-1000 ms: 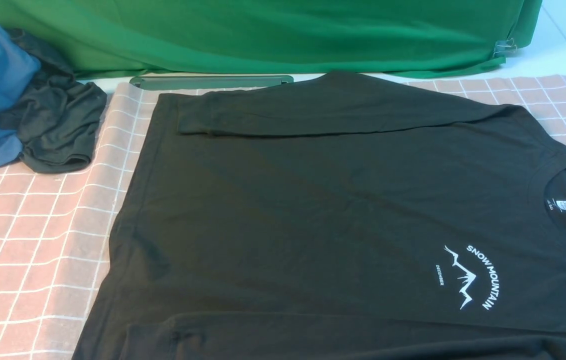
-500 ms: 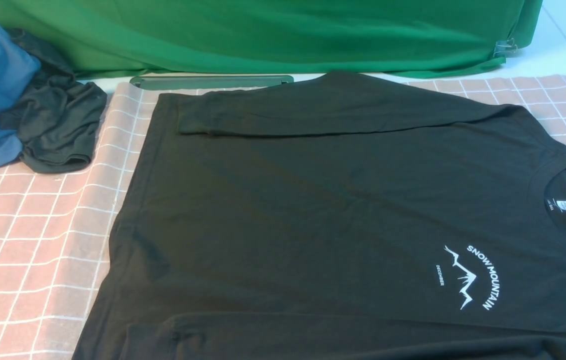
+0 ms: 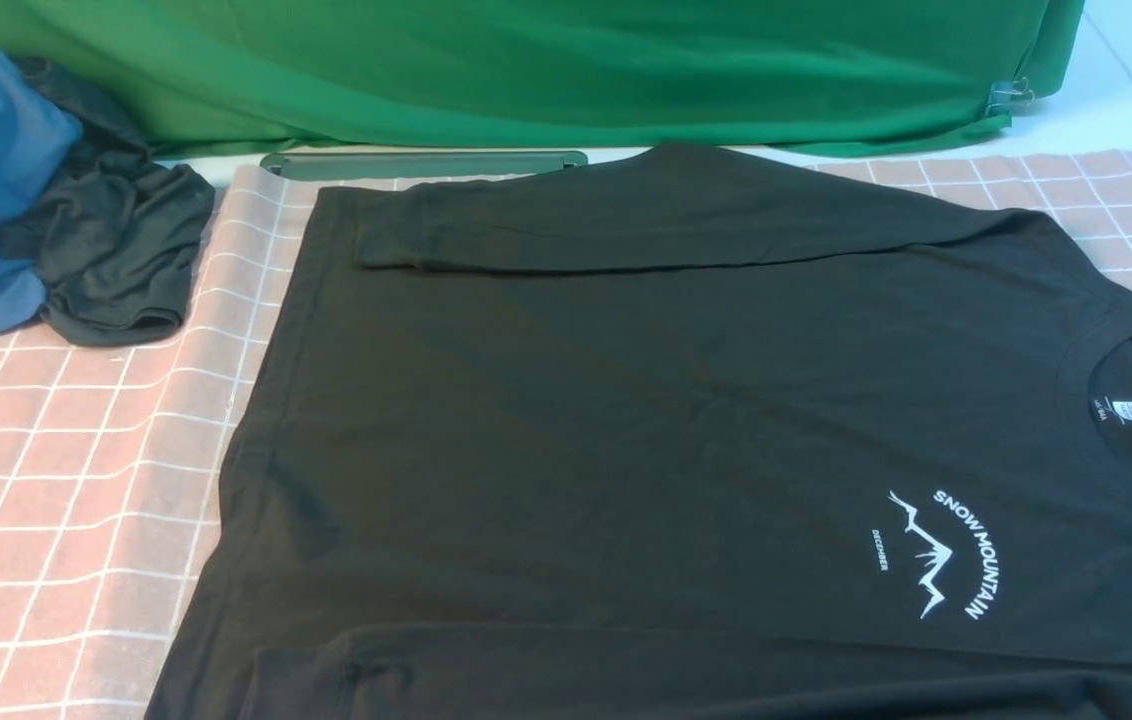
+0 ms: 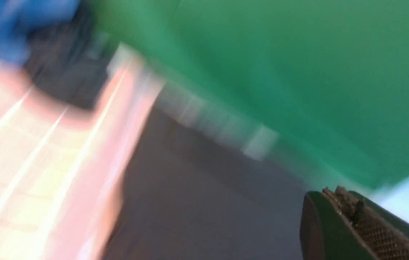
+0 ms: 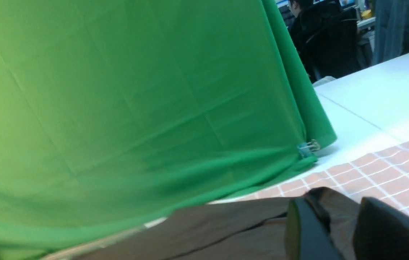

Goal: Fold a long-sleeved shirt over a pink coffee tablecloth.
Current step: 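Grasp the left edge of the dark T-shirt lying flat on the table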

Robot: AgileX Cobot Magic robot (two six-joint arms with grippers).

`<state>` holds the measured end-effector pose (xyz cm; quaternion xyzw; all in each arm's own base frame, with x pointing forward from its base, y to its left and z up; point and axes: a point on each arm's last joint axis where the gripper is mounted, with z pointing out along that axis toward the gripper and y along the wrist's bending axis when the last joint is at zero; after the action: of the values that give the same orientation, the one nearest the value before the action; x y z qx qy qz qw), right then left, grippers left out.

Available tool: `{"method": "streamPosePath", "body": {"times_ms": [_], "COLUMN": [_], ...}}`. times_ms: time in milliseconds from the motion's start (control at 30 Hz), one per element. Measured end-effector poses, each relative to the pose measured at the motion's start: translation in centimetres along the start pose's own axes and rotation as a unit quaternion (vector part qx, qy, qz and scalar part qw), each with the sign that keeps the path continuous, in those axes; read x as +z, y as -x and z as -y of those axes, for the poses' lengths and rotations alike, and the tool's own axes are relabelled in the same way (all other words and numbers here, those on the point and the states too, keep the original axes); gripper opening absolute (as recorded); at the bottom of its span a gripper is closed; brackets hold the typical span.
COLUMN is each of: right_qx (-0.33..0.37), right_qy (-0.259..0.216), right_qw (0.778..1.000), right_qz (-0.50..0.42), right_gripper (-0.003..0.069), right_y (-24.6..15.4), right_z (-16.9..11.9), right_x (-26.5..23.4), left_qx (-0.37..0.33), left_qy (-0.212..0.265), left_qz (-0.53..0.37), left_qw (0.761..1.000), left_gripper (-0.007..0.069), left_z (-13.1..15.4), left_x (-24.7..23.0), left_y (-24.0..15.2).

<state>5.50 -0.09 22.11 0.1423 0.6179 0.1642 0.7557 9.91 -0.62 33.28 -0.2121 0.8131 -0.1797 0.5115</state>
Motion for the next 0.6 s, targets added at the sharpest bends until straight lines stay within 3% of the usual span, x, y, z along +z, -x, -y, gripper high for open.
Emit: {"method": "streamPosePath", "body": {"times_ms": [33, 267, 433, 567, 600], "right_qx": [0.005, 0.054, 0.024, -0.043, -0.071], "right_qy": [0.001, 0.006, -0.009, -0.011, -0.009], "right_qw": [1.000, 0.998, 0.996, 0.973, 0.954], "right_qz": [0.001, 0.012, -0.089, -0.228, -0.290], "right_gripper": [0.0240, 0.0213, 0.0055, 0.0036, 0.0036], "right_y": [0.0, 0.9, 4.9, 7.6, 8.1], "right_z": [0.0, -0.4, -2.7, -4.8, -5.5], "right_x": [0.0, 0.0, 0.4, 2.5, 3.8], "left_qx": [0.027, 0.056, 0.084, 0.094, 0.097], "left_qy": [0.037, 0.093, 0.088, 0.078, 0.078], "left_qz": [-0.104, -0.360, -0.428, -0.428, -0.423], "left_qw": [0.994, 0.927, 0.896, 0.896, 0.898], "left_gripper": [0.0013, 0.0011, 0.0011, 0.0011, 0.0011], "left_z": [0.6, -0.4, -1.1, -0.7, -0.4], "left_x": [2.0, 9.5, 11.1, 11.4, 11.7], "left_y": [0.8, -1.1, -6.0, -8.4, -8.9]}}
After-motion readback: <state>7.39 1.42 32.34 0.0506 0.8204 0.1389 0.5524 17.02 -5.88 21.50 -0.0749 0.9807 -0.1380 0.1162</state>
